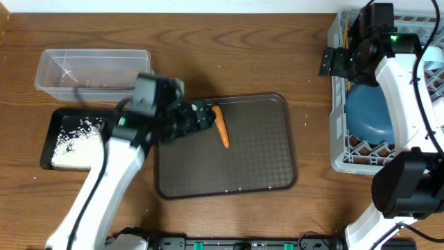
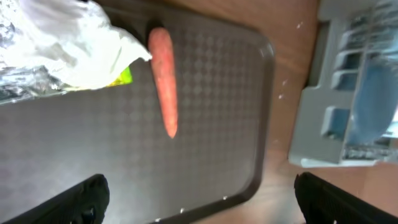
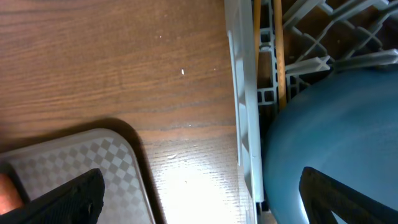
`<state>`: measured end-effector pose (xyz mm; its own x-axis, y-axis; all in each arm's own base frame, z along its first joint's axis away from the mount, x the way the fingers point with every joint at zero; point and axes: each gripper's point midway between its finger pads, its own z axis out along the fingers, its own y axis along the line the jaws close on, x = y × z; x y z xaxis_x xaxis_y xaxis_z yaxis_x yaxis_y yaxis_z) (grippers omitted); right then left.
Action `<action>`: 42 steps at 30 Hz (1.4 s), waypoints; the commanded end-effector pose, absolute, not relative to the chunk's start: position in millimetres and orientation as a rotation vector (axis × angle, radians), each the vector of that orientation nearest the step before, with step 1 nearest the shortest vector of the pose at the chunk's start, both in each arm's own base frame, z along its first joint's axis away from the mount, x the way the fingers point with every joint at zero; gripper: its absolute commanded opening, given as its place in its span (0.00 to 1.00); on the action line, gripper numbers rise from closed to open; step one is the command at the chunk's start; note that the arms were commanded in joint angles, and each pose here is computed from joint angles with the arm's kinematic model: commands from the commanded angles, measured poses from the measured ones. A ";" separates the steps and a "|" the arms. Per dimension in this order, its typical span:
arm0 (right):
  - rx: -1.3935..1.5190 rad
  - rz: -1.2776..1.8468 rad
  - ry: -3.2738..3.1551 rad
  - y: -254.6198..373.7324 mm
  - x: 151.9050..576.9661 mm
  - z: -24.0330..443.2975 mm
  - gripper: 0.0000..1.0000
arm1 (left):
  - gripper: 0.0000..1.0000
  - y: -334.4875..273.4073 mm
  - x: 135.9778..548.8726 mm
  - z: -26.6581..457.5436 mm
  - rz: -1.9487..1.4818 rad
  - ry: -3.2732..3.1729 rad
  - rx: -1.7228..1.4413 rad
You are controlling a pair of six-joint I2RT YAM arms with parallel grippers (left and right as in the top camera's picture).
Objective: Sort waste into correct bins and load items into the dishwasher rack
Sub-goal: 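Reach the left gripper to the carrot on the brown tray and grasp it, then carry the carrot with the left gripper onto the black rice tray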
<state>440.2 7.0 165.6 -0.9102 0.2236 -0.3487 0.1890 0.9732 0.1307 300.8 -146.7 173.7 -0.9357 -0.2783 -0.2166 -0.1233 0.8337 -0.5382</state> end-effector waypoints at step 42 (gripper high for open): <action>0.308 0.136 2.718 6.6 441.0 179.2 0.99 | 0.44 -202.3 352.0 4.8 -0.043 2.947 -0.439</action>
